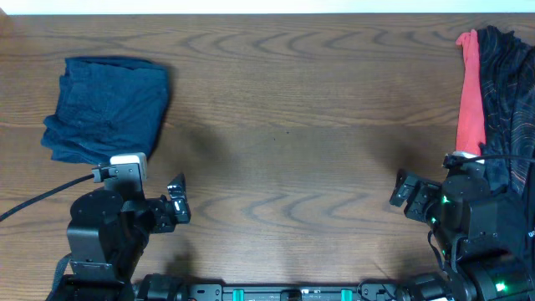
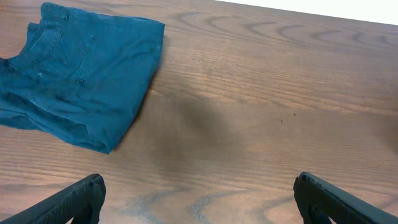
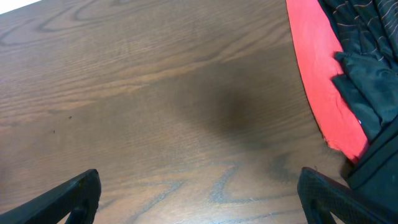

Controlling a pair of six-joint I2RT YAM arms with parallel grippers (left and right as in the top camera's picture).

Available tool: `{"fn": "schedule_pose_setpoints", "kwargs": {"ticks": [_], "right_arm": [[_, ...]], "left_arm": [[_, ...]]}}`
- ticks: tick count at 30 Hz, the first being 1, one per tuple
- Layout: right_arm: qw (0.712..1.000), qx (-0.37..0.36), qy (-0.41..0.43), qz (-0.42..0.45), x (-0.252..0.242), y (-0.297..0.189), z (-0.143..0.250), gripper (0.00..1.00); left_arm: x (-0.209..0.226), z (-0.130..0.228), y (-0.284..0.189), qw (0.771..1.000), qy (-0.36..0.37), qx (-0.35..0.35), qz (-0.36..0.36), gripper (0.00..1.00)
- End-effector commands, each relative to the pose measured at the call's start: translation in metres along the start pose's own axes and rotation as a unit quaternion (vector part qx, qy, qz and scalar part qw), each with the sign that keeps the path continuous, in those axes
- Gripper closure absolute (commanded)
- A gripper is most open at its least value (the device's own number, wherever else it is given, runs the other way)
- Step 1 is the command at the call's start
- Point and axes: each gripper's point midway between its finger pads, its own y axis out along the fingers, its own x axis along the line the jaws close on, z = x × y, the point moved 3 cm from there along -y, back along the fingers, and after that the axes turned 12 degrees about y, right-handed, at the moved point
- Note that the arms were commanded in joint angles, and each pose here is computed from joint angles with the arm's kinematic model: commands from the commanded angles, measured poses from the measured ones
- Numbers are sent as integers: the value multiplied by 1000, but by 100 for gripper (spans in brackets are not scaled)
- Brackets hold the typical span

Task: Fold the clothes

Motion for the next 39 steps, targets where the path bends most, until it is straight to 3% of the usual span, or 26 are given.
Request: {"fn": "schedule_pose_setpoints", "kwargs": {"ticks": [1,8,13,17,23,29,32,35,39], "right_arm": [[1000,-1,6,5,-2,1,2,1],[1000,2,4,23,-13,0,5,1],[995,-47,-67,-58,0,4,1,1],[987,-103,-62,-108,-2,13,8,1],[954,-212,-87,-195,10,18,8,1],[927,-285,-93,-227,11,26,9,1],[915,-313,-96,-237,10,30,11,1],[894,-331,-162,-255,16,35,21,1],[897,-310,-202,-242,14,44,30,1]], "left_arm": [[1,4,2,1000,2,6,-4,2],[1,4,2,1000,2,6,-4,2],[1,4,2,1000,2,6,-4,2],[1,4,2,1000,2,6,-4,2],[1,4,2,1000,2,6,-4,2],[1,4,2,1000,2,6,-4,2],[1,4,2,1000,2,6,-4,2],[1,4,2,1000,2,6,-4,2],[1,4,2,1000,2,6,-4,2]]}}
